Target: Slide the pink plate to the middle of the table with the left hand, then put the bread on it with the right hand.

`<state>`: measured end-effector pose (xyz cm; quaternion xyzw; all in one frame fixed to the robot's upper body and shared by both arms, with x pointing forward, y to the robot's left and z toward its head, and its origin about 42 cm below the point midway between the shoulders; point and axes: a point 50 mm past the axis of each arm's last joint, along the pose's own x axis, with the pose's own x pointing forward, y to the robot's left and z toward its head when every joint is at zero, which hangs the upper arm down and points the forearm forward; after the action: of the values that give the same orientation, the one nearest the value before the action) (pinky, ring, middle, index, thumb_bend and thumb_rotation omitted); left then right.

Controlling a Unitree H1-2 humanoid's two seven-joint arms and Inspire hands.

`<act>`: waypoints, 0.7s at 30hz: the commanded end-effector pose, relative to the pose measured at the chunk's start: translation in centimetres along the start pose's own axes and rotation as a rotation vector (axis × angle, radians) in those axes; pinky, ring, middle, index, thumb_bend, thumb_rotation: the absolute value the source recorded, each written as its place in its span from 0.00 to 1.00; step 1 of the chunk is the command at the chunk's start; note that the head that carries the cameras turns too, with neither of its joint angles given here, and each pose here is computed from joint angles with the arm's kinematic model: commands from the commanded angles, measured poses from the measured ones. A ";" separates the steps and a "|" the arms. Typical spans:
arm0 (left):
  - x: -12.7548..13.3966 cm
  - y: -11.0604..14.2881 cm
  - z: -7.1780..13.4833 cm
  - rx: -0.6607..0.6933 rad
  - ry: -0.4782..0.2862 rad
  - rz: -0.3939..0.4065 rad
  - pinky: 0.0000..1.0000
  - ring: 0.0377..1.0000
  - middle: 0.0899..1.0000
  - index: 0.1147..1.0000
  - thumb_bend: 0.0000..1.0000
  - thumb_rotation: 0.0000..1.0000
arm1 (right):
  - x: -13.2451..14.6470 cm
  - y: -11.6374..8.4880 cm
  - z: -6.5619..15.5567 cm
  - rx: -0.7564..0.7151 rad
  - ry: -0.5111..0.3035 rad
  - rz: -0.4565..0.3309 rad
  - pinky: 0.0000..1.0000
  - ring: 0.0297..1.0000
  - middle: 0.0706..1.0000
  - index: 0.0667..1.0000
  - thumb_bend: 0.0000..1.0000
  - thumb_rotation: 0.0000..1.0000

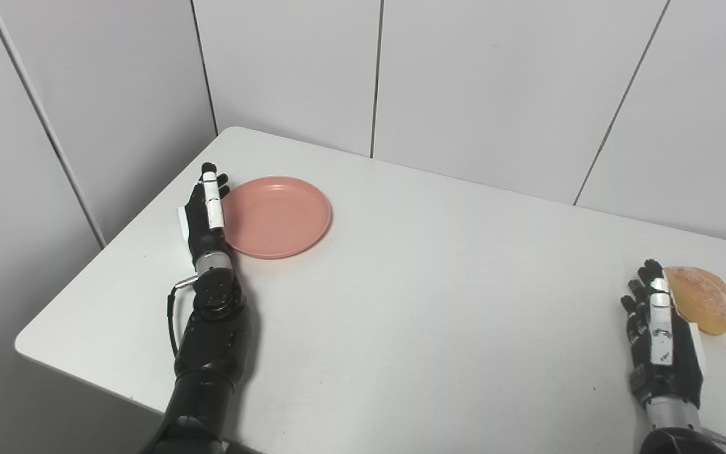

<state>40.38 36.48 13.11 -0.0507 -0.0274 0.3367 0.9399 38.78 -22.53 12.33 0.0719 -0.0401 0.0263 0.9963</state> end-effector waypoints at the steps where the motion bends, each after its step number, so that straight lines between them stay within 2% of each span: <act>1: 0.2 -2.5 1.6 -0.034 -0.028 -0.070 0.83 0.82 0.79 0.79 0.55 1.00 | 0.3 0.0 0.8 -0.001 -0.037 0.008 1.00 1.00 0.99 0.97 0.73 0.90; 21: -2.3 -7.0 1.4 -0.056 0.036 -0.309 0.83 0.83 0.80 0.79 0.52 1.00 | 0.3 0.2 1.0 -0.012 -0.033 0.009 1.00 1.00 0.99 0.96 0.75 0.91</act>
<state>41.73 30.90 13.49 -0.0747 -0.0070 0.2165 0.9734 38.68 -22.56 12.36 0.0689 -0.0403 0.0252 0.9965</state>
